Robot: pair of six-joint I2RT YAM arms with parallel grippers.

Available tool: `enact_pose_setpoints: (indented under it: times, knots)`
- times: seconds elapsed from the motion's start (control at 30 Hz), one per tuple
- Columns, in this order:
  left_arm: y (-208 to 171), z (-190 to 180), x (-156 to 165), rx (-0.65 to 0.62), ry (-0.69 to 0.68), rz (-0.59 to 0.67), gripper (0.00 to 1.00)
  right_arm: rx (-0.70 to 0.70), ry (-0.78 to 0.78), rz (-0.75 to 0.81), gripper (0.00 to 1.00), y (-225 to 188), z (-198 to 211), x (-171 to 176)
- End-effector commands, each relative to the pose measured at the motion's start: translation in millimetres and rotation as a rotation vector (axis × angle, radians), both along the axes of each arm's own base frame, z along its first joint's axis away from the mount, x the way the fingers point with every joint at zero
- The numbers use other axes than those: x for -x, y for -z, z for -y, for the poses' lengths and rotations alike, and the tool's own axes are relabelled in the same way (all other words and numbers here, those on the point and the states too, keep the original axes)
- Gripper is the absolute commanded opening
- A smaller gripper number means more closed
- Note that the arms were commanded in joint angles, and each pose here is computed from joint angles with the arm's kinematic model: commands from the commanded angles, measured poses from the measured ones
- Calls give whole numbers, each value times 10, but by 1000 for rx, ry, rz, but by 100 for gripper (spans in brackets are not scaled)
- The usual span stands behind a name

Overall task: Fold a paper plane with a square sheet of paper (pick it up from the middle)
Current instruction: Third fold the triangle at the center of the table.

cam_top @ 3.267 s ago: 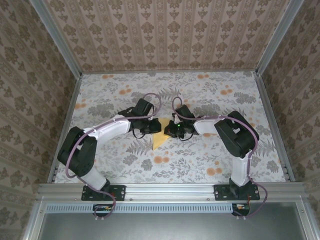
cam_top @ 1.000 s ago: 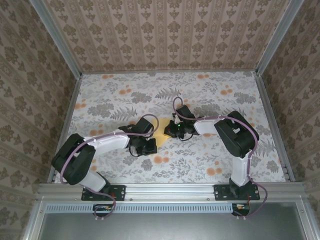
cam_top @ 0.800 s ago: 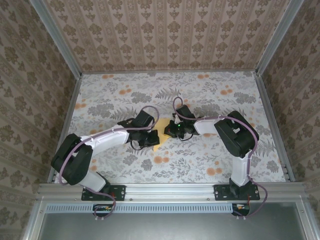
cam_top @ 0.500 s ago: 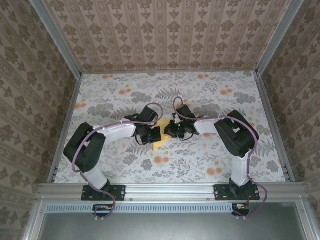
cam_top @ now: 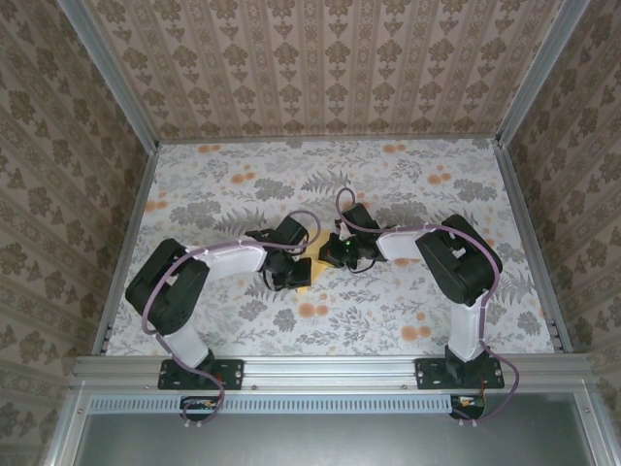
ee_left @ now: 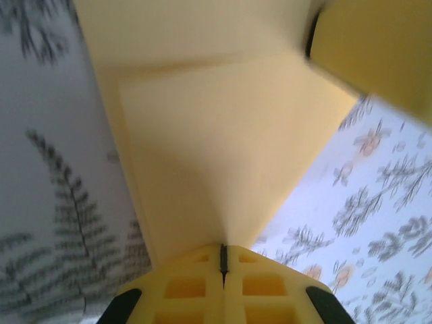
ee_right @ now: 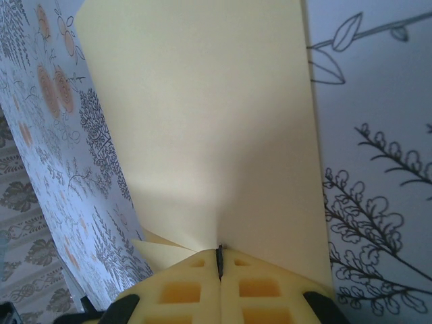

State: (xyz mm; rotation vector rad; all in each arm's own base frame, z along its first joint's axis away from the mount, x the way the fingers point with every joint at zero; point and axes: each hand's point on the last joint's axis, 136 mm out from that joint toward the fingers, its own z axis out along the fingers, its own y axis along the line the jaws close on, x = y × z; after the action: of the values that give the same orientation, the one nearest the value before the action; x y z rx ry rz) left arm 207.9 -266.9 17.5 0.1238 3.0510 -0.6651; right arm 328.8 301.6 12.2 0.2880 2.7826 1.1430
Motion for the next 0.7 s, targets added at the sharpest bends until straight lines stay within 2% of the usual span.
enact_pose_setpoints:
  times: [0.0, 0.17, 0.4, 0.57, 0.67]
  knots:
    - [134, -342, 477, -118, 63, -125, 0, 236, 71, -211, 1, 685, 489, 428]
    - [-36, -372, 524, -84, 80, -92, 0, 247, 96, -210, 1, 663, 562, 486]
    - [-408, -152, 167, 47, 11, 80, 0, 257, 242, -215, 1, 676, 751, 566]
    - [-396, 152, 19, 144, -26, 98, 0, 233, 289, -206, 1, 639, 750, 532]
    - [-300, 235, -35, 113, -21, 88, 0, 226, 285, -199, 1, 608, 728, 506]
